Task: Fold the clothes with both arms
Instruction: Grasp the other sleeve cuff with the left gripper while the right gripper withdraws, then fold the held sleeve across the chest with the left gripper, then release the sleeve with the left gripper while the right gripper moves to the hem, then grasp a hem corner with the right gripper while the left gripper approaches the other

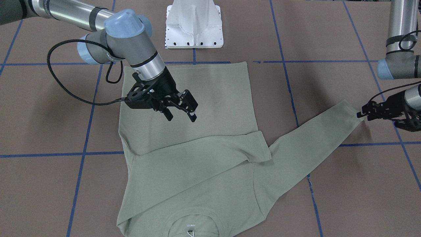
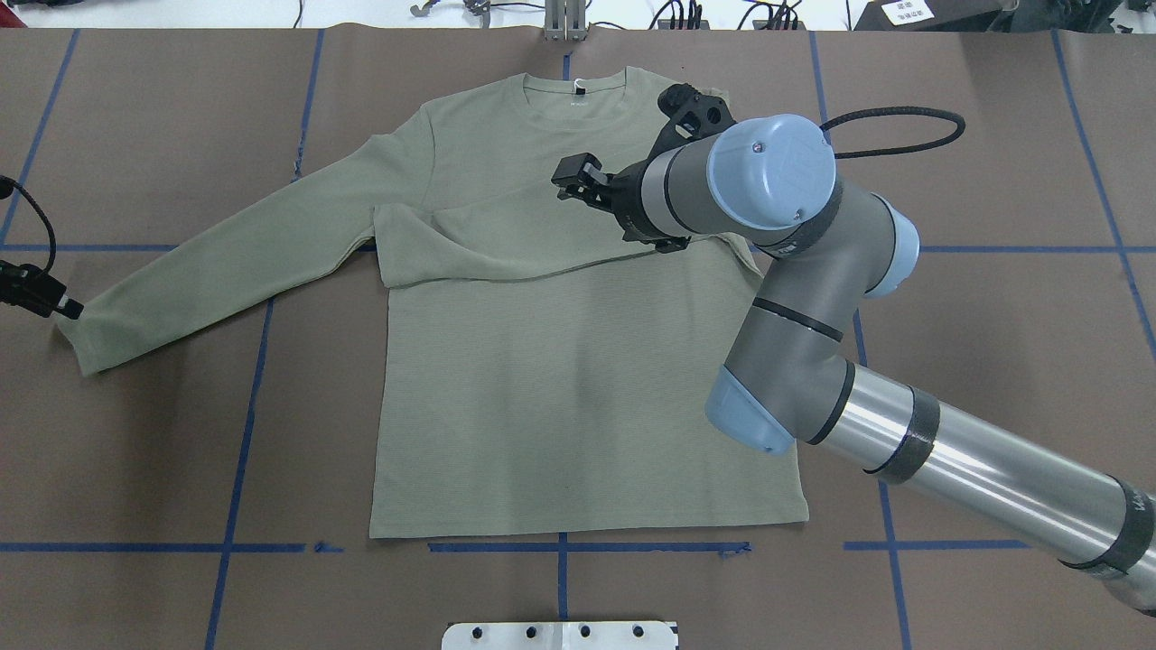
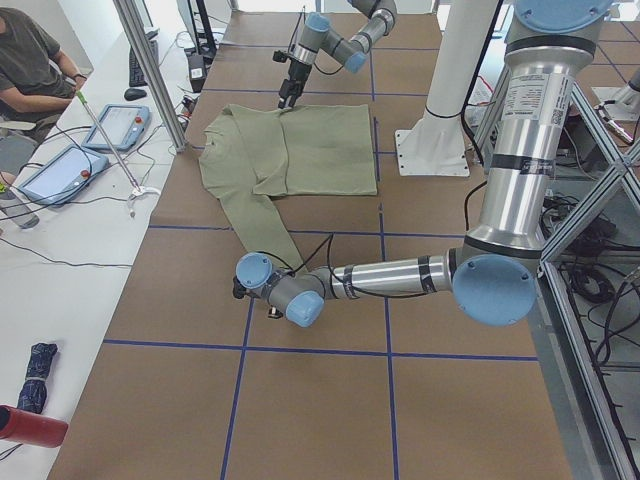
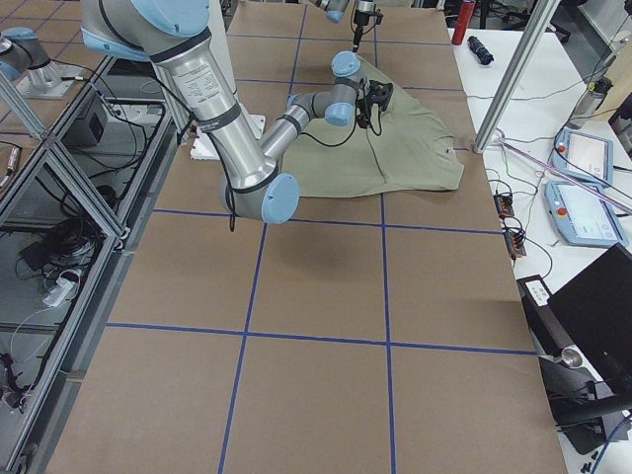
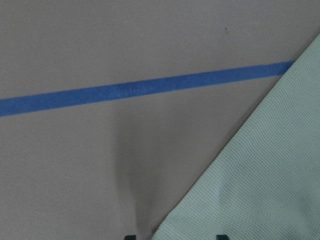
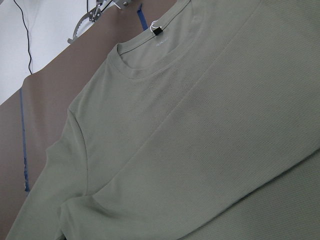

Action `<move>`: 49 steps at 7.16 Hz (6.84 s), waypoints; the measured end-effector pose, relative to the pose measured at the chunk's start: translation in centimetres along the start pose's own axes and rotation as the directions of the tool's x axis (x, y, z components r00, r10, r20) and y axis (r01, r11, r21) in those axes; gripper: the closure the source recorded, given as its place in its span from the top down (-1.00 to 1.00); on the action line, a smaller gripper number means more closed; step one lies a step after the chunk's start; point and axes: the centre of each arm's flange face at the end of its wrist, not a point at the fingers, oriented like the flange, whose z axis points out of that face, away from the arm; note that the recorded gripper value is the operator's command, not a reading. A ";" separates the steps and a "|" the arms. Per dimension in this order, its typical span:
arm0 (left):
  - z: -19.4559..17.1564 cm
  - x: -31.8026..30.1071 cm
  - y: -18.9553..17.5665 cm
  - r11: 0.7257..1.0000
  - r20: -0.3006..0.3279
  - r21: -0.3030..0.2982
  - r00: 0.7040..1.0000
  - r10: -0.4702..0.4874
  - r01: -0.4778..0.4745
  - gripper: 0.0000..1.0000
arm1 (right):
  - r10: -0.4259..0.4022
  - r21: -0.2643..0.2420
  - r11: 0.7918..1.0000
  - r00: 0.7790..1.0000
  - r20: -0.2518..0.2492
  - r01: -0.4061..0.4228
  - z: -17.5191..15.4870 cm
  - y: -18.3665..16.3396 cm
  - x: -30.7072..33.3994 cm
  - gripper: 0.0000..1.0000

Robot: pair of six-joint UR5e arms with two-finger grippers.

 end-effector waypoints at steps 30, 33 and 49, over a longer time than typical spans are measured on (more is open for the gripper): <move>6.3 54.2 -6.6 0.825 -0.370 0.474 0.920 -0.132 0.309 0.96 | 0.068 0.052 0.997 0.988 -0.140 -0.061 -10.9 10.5 22.3 0.84; 5.4 53.7 -5.7 0.828 -0.362 0.488 0.927 -0.096 0.276 0.96 | 0.129 0.109 0.988 0.972 -0.195 -0.109 -10.0 17.6 24.2 0.57; 6.2 51.3 -5.1 0.812 -0.338 0.507 0.934 -0.120 0.288 0.97 | 0.062 0.114 0.993 0.923 -0.380 -0.019 -7.9 22.4 30.6 -0.99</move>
